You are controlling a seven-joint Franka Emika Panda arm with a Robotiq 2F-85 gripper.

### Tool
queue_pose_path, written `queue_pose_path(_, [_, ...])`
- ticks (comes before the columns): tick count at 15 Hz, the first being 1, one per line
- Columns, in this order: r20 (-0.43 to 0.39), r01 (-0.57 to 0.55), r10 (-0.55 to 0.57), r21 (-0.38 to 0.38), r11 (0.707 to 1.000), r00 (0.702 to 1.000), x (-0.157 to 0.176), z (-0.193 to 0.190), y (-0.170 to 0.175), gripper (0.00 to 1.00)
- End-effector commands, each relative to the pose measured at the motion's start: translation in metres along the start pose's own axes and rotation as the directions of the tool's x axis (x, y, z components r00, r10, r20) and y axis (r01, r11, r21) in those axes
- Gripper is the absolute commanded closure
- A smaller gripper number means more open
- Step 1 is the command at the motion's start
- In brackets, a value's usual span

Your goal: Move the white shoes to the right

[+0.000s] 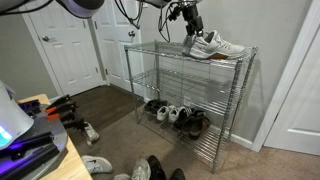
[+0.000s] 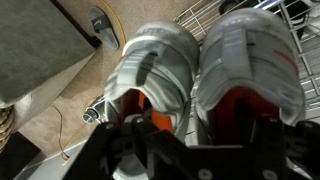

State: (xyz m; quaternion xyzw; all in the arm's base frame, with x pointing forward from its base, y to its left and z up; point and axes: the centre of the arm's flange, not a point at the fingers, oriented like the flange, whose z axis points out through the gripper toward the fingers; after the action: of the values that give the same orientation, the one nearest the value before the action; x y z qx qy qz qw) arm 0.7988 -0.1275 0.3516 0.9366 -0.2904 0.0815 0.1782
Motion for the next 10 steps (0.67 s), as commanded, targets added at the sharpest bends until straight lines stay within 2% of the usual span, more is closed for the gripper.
queue_pose_path(1, [-0.019,-0.075,0.075,0.003,0.997,0.997,-0.014,-0.017,0.007,0.0])
queue_pose_path(3, [-0.031,-0.168,0.168,-0.003,0.986,0.985,-0.015,-0.029,0.009,0.0])
queue_pose_path(4, [-0.057,-0.24,0.239,-0.002,0.971,0.969,-0.021,-0.042,0.014,0.0])
queue_pose_path(5, [-0.045,-0.274,0.275,0.027,0.961,0.96,-0.028,-0.056,0.017,0.0])
queue_pose_path(7, [-0.054,-0.301,0.304,0.061,0.952,0.951,-0.038,-0.077,0.018,0.0])
queue_pose_path(10, [-0.046,-0.318,0.321,0.058,0.946,0.946,-0.048,-0.097,0.013,0.0])
